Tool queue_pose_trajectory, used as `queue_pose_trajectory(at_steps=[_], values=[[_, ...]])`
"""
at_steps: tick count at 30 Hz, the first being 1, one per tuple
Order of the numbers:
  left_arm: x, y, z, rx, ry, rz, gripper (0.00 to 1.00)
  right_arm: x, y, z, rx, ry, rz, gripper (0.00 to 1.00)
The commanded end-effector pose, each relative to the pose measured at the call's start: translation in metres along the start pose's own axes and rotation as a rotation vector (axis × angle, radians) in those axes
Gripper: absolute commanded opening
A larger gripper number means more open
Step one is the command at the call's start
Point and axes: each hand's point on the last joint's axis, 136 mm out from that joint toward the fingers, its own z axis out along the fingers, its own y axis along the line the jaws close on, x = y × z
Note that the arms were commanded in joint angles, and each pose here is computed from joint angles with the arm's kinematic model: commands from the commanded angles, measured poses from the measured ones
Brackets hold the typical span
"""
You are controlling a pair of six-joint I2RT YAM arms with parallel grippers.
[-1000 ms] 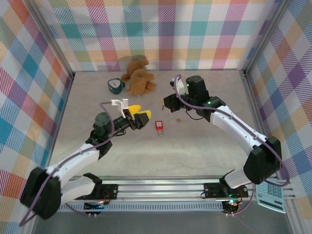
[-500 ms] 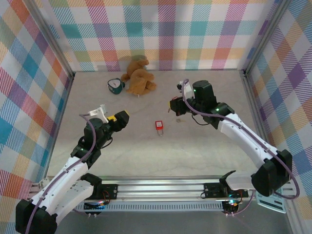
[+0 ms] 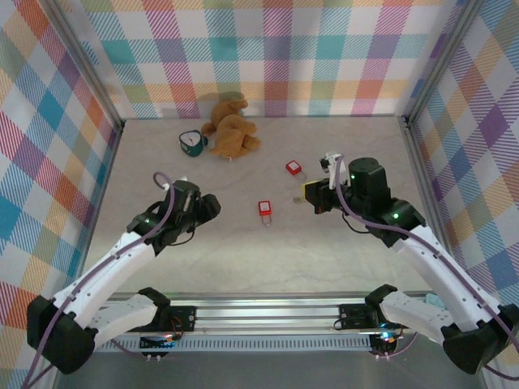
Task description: Unlock with the key
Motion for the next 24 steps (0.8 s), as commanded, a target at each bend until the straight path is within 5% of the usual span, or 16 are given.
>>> queue_pose_trajectory(at_steps=[1,11,24], values=[[0.013,0.009,-0.006,-0.138,0.077,0.076,0.66,0.012,-0.014,-0.003,0.068,0.006,0.019,0.03],[0.02,-0.029,0.029,-0.212,0.16,0.195,0.71,0.01,-0.057,0.01,0.266,-0.093,0.023,0.03],[0.048,-0.094,0.158,-0.289,0.366,0.35,0.74,0.019,-0.084,0.021,0.372,-0.078,0.04,0.03]])
